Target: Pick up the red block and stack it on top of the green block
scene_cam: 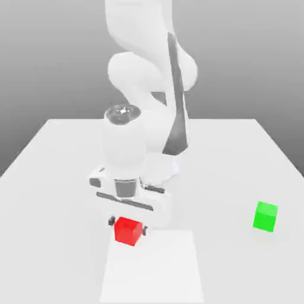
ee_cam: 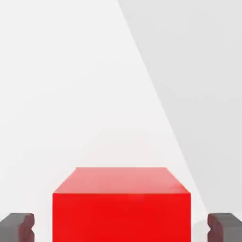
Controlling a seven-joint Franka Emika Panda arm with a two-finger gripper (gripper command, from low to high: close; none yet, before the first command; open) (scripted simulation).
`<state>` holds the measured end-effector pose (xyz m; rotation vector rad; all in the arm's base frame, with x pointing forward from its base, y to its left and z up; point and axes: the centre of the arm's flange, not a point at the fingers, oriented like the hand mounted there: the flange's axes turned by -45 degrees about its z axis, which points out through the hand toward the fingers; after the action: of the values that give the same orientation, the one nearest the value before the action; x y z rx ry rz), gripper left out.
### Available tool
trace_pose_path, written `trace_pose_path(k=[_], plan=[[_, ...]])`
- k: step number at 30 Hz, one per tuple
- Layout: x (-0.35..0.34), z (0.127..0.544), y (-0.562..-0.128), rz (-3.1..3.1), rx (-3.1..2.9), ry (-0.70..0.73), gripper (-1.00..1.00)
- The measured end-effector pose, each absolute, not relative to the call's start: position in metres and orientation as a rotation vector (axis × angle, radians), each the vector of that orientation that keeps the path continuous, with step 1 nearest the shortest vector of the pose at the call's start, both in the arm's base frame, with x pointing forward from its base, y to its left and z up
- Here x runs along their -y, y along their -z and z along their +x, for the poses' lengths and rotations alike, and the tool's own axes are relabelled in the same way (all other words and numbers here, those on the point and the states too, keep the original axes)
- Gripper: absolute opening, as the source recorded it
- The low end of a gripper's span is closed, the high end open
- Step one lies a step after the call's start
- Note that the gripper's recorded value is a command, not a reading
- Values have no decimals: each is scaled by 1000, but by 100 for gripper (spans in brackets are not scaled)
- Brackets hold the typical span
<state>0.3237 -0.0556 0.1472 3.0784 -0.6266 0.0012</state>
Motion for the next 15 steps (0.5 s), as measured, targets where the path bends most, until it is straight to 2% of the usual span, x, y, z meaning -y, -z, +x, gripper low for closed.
trace_pose_path(k=[4, 12, 15], plan=[[56, 323, -146, 3078, 627, -1, -100], [55, 324, -204, 3079, 621, -1, -100], [13, 336, -214, 3113, 402, -2, -100]])
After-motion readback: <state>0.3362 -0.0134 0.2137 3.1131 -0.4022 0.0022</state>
